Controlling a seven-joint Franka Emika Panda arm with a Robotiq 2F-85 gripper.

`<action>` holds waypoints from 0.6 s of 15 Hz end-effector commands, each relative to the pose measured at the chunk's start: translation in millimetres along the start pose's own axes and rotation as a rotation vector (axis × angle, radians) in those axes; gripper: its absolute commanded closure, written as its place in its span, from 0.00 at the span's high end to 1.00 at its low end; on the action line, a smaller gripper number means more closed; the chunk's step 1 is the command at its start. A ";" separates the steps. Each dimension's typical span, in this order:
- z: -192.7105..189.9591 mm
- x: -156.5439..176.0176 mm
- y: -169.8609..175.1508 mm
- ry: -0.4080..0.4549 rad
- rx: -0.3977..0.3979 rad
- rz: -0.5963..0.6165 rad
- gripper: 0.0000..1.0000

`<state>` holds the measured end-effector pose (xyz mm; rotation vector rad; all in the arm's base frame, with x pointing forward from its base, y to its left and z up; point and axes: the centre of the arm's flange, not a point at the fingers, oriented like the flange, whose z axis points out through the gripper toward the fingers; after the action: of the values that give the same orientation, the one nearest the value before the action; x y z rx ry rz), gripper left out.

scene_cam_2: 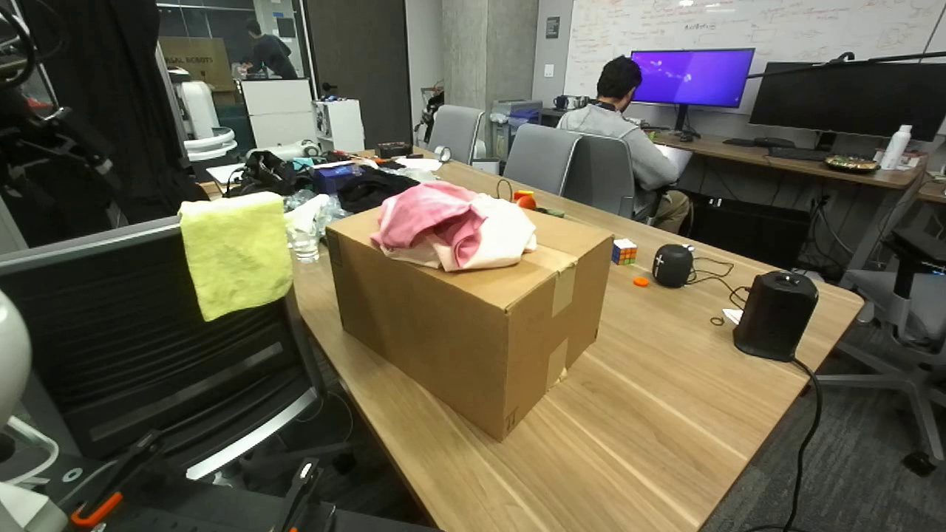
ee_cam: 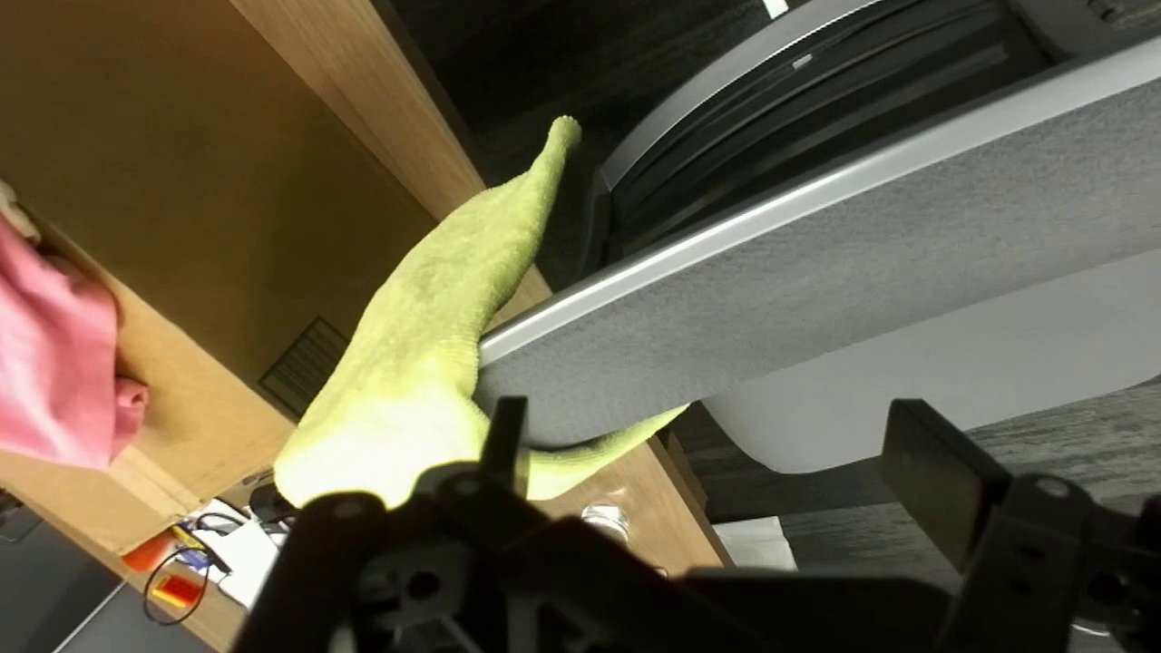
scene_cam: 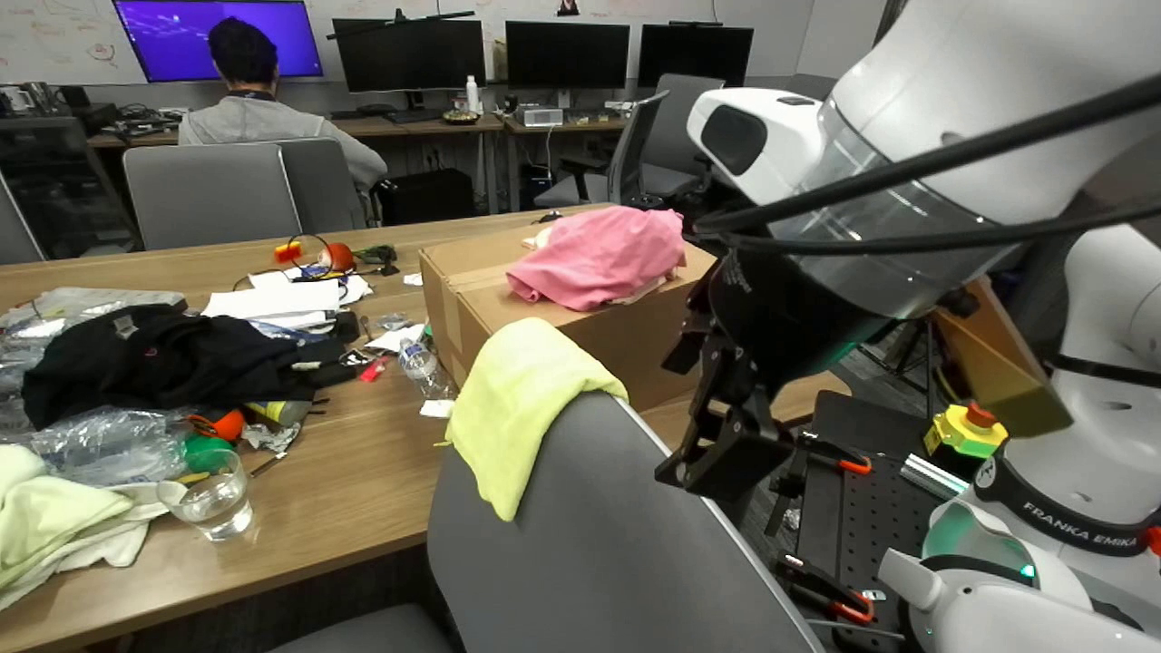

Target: Remove the t-shirts and towel from the backrest of the chair and place them on top of the box

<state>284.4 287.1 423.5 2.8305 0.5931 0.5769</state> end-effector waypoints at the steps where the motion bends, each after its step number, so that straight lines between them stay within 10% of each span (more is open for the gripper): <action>1: 7.5 12.5 -13.0 0.029 -0.043 0.001 1.00; 9: 30.7 47.7 11.3 0.112 -0.151 -0.005 1.00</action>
<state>308.9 288.6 412.7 2.6887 0.5658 0.6785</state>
